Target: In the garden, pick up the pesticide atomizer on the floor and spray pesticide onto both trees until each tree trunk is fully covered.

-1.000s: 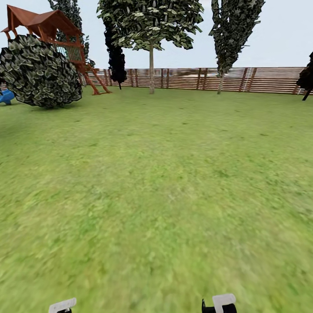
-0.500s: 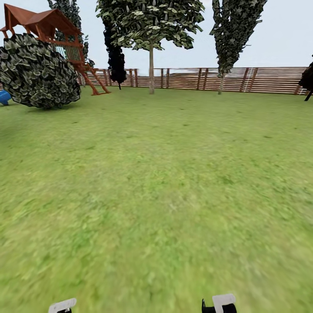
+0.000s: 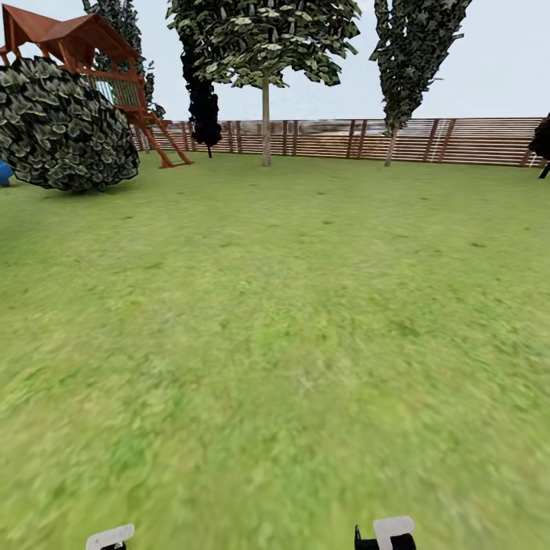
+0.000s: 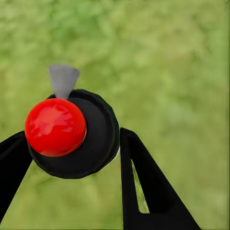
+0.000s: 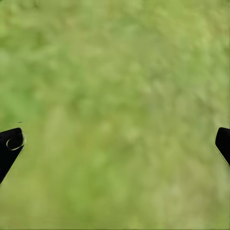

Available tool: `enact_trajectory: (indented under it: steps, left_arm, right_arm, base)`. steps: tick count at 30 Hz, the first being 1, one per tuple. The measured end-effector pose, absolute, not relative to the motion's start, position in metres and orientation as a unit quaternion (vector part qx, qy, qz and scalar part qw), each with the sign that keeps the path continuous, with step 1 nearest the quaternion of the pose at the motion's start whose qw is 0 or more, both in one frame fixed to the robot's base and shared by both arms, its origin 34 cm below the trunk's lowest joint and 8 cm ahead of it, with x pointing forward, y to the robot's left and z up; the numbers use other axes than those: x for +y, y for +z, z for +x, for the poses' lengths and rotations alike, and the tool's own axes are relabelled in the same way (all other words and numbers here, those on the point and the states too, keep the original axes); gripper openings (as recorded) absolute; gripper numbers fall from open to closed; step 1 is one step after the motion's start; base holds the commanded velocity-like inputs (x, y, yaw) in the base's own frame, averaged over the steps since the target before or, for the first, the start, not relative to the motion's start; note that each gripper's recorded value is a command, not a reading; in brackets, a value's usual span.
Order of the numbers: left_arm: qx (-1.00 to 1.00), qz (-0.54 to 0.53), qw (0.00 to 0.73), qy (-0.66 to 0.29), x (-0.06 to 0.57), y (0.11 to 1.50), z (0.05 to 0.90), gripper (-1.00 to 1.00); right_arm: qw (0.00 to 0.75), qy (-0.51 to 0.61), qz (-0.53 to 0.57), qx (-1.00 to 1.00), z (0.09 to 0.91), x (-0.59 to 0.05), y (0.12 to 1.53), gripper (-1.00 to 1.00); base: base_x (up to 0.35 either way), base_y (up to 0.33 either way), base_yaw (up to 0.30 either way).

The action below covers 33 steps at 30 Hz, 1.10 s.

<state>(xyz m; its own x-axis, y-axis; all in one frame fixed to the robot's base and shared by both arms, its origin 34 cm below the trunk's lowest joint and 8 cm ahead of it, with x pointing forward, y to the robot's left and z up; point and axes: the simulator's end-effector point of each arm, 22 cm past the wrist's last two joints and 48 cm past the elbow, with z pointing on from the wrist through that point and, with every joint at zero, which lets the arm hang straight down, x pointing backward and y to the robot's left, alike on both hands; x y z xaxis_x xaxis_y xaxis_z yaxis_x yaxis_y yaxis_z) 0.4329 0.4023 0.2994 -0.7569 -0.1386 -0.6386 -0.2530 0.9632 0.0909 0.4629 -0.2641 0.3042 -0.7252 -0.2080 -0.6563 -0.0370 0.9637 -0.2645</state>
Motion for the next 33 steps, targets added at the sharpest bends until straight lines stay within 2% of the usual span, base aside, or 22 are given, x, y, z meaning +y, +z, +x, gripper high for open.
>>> enact_trajectory:
  steps: [33]
  left_arm:
    - [0.935,-0.106,0.328,0.083,0.3982,0.2966,0.4288,-1.00]
  right_arm:
    - [0.365,-0.117,-0.066,0.921,0.4629,-0.2641,0.3042,1.00]
  base:
    - [0.338,0.000,0.000]
